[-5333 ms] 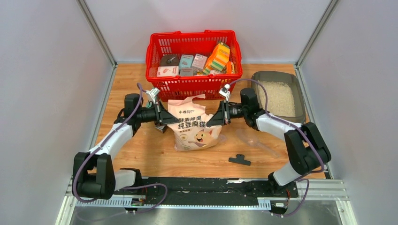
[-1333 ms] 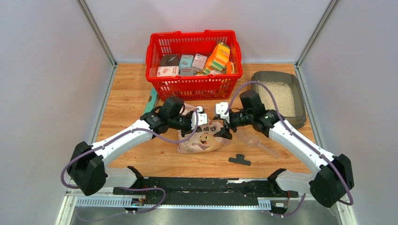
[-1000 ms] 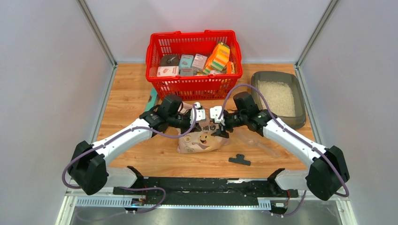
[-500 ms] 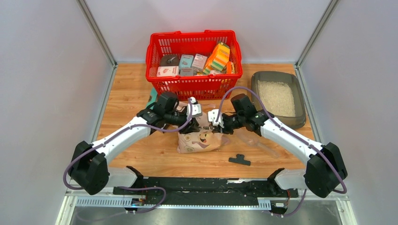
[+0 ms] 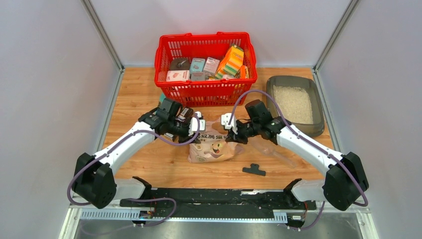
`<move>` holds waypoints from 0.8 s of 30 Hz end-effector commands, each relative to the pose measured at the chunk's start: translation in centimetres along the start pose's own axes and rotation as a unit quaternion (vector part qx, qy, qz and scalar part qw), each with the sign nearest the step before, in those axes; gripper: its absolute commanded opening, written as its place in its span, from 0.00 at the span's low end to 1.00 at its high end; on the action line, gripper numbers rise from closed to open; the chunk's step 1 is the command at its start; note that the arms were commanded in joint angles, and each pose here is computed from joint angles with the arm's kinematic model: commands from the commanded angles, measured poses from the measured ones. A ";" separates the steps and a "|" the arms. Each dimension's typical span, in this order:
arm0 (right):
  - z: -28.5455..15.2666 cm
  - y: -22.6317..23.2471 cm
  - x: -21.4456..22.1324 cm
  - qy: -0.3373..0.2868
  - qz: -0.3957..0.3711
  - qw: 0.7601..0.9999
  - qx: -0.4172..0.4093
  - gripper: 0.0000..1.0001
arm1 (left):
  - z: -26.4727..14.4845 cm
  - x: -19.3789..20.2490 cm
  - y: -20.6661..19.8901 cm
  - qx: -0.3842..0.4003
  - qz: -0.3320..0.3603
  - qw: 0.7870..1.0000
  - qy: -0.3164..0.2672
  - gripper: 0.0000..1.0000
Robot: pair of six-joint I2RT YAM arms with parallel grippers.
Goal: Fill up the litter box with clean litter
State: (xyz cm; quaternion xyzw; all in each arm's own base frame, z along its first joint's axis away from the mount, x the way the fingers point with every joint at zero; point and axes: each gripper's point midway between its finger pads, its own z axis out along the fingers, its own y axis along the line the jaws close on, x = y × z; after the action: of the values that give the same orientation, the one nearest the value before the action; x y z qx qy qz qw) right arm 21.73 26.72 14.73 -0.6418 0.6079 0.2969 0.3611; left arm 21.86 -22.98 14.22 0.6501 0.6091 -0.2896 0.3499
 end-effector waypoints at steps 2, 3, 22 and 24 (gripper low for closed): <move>-1.6 -1.3 0.2 0.007 0.034 0.999 0.034 0.00 | -0.9 3.1 -2.1 0.057 -0.029 0.997 0.048 0.23; -1.8 -1.3 0.2 0.007 0.030 0.999 0.035 0.00 | -1.0 3.1 -2.0 0.052 -0.044 0.997 0.047 0.18; -0.8 -2.5 -0.2 -0.016 0.061 0.998 -0.020 0.00 | -3.4 -3.1 1.4 -0.038 -0.083 0.993 -0.080 0.52; -0.6 -2.4 -0.1 -0.015 0.067 0.997 -0.030 0.00 | -2.8 -4.1 2.3 -0.050 -0.055 0.994 -0.085 0.56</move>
State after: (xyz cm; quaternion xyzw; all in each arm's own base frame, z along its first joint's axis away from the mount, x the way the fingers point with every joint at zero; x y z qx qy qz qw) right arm 23.11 26.82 15.22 -0.6087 0.6227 0.3573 0.3378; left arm 21.76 -20.62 16.28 0.5653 0.6653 -0.3484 0.3412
